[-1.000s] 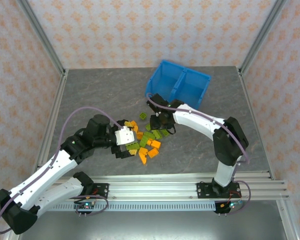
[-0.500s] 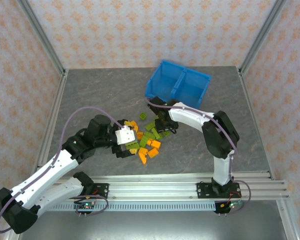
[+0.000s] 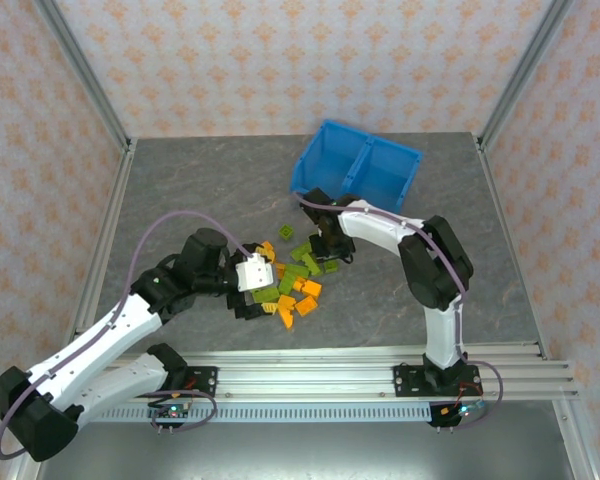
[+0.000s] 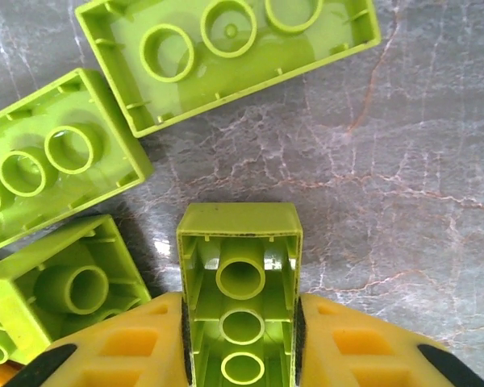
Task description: Sort the legos into containers by color
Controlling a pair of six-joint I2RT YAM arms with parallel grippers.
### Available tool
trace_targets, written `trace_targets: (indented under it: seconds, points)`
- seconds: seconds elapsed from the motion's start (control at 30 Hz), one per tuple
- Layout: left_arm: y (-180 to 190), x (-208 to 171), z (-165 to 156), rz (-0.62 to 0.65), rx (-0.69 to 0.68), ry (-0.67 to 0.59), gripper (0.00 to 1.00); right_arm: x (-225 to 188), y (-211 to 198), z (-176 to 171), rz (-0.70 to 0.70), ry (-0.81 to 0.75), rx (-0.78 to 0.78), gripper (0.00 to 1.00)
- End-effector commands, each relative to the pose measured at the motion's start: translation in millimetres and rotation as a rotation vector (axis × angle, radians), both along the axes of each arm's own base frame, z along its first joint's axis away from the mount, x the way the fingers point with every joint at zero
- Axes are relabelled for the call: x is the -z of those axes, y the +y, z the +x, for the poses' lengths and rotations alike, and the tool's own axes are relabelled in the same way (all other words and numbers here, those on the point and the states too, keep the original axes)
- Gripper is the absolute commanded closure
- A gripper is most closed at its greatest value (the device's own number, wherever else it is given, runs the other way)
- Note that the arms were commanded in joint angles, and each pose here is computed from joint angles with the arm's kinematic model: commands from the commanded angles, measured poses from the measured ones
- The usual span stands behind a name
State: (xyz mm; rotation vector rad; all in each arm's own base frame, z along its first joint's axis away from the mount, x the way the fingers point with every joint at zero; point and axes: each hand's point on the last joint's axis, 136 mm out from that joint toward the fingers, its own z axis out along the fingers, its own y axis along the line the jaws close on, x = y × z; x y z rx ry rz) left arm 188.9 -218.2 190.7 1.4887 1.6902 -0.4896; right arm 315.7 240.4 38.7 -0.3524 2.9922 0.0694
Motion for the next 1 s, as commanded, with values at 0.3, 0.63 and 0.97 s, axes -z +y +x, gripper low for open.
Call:
trace_targets:
  seconds: [0.3, 0.63, 0.97]
  points:
    - [-3, -13, 0, -0.039, 0.015, -0.049, 0.00, -128, -39, 68, 0.041, -0.405, 0.243, 0.68]
    - [7, -17, 10, -0.039, -0.072, -0.118, 0.00, -149, -130, 185, 0.027, -0.534, 0.609, 0.68]
    - [10, -17, 12, -0.032, -0.093, -0.130, 0.00, -83, -142, 234, 0.037, -0.400, 0.672, 0.62]
